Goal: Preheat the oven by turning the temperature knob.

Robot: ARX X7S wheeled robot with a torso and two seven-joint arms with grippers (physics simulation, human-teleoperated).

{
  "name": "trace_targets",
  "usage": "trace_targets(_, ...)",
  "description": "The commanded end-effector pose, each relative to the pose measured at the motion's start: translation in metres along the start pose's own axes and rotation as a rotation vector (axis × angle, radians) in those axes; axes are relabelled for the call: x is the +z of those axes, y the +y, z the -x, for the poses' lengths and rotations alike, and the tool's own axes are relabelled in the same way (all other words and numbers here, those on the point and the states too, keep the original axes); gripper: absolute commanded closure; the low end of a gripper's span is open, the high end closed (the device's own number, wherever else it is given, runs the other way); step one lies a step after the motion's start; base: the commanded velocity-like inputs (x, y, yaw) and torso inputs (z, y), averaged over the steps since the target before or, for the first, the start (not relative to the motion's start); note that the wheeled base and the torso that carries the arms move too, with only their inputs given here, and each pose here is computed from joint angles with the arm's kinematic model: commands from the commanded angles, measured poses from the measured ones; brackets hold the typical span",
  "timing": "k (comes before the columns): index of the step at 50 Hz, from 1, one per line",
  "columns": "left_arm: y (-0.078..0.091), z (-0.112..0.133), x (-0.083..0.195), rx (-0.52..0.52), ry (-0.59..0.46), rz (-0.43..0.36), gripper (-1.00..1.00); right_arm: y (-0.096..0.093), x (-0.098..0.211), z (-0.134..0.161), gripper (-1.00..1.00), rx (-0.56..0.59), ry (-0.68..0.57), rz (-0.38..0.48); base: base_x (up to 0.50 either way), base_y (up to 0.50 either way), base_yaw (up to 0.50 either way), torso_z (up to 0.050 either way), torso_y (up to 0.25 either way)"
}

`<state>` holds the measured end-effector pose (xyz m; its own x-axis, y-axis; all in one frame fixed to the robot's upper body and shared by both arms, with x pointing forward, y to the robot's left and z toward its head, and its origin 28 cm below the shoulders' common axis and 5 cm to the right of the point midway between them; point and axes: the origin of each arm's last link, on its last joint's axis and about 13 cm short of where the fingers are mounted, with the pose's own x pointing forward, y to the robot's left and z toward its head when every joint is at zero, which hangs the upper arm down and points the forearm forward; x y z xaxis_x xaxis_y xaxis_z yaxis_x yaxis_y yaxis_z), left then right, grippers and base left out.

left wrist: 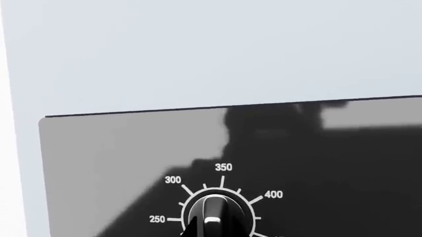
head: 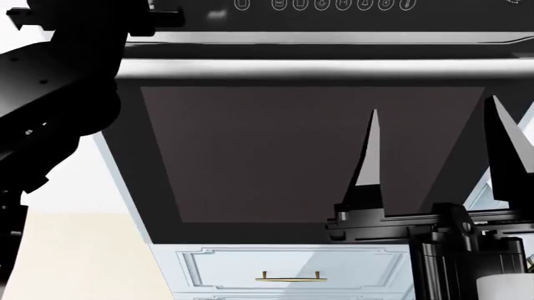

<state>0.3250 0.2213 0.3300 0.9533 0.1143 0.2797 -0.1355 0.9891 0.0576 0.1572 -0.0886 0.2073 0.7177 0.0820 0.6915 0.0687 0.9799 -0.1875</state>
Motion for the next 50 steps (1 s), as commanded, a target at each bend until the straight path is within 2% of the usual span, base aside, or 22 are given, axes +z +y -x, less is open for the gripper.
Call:
trace_targets(1, -0.0038, 0.0005, -0.0129, -0.051, 0.074, -0.016, 1.0, -0.0002, 0.0003, -0.0004, -1.0, 0.0, -0.002, 0.0, 0.0, 0.0, 0.0, 0.0, 0.0)
trace_targets(20, -0.0035, 0.0001, -0.0145, -0.061, 0.077, -0.037, 1.0, 0.0, 0.0004, -0.0007, -1.0, -0.001, -0.002, 0.001, 0.0, 0.0, 0.0, 0.0, 0.0)
trace_targets(50, -0.0015, 0.0045, -0.0214, -0.089, 0.105, -0.124, 1.0, 0.0, 0.0004, -0.0006, -1.0, -0.001, -0.002, 0.002, 0.0, 0.0, 0.0, 0.0, 0.0)
